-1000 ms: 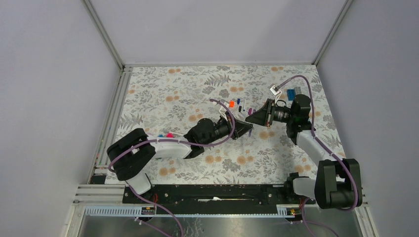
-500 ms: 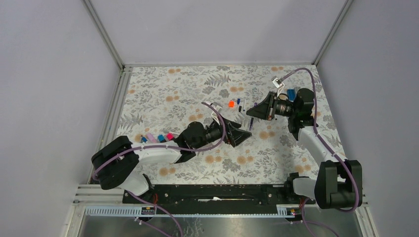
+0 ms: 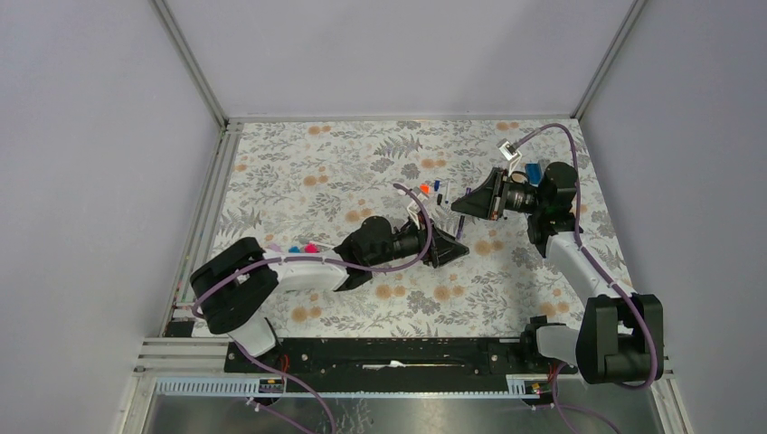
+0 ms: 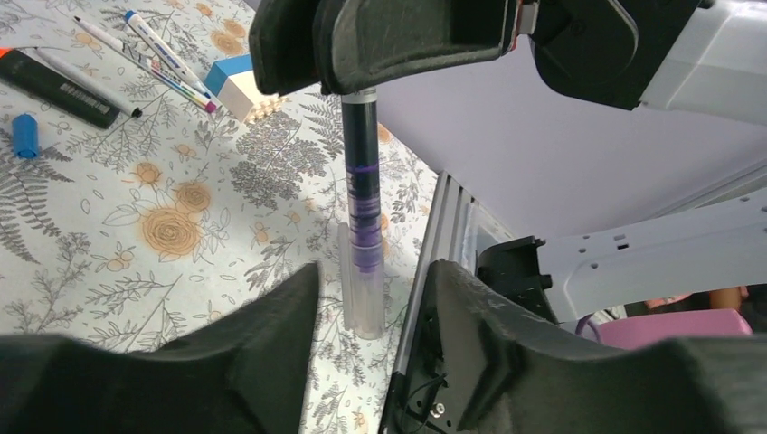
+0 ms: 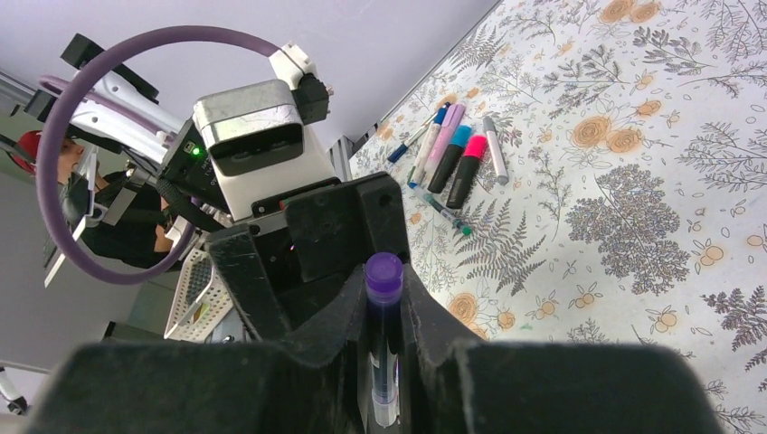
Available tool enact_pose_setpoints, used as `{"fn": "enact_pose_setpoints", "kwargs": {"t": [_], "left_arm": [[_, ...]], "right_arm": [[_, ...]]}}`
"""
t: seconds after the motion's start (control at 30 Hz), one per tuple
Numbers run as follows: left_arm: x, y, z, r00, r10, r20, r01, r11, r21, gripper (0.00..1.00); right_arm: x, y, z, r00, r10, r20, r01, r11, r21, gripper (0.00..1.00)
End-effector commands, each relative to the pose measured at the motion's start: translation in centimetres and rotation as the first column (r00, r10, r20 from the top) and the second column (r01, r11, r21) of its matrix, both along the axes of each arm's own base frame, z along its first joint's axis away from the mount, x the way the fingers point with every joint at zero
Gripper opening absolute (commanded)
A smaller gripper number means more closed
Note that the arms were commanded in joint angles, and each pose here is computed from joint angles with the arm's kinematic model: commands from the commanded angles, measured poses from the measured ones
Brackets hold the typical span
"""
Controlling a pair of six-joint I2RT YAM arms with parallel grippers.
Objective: Open the pen caps
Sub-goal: Open the pen cap from the pen.
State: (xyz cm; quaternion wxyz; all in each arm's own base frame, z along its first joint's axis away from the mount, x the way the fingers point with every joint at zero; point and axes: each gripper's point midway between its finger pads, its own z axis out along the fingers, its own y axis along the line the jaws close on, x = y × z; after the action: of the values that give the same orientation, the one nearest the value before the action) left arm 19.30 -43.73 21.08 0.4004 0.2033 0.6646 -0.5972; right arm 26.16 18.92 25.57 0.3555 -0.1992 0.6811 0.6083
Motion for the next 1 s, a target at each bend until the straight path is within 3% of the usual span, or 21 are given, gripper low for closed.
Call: {"fn": "enact_pose_setpoints", "kwargs": {"t": [0.0,0.1,0.13,0.3,0.63,0.97], "left_arm": [[-0.5,-1.1,3.0,0.998,-0.057,0.042,0.06,0.995,-0.075,0.4],[-0.3,-1.0,2.3,0.998,-0.06,0.024,0.062,0.996,-0.066,0.04],[-0.2,-0.9,2.1,0.998,-0.062,0.016,0.063,0.996,-0.065,0.0],[0.0,-0.4,0.7,0.997,-0.077,-0.03,0.076,0.996,-0.041,0.0],[-2.6,1.3,-2.4,0.982,-0.142,-0.124,0.148,0.988,0.039,0.0],[-1.8,3.2,-2.9,0.995,-0.048,-0.085,0.06,0.989,0.138,0.0]], "right_arm": [[-0.6,-0.1,1.1,0.998,0.015,0.06,-0.016,1.0,0.005,0.0],[-0.6,-0.1,0.8,0.998,0.014,0.06,-0.014,1.0,0.003,0.0],[-0.6,-0.1,0.9,0.998,0.013,0.065,-0.014,1.0,0.002,0.0],[0.1,-0.5,1.9,0.994,-0.006,0.106,0.006,1.0,-0.002,0.0],[7.4,-3.7,8.1,0.967,-0.14,0.215,0.143,0.99,0.003,0.0],[8.0,-5.5,6.8,0.96,-0.204,0.194,0.208,0.978,0.0,0.0]]}}
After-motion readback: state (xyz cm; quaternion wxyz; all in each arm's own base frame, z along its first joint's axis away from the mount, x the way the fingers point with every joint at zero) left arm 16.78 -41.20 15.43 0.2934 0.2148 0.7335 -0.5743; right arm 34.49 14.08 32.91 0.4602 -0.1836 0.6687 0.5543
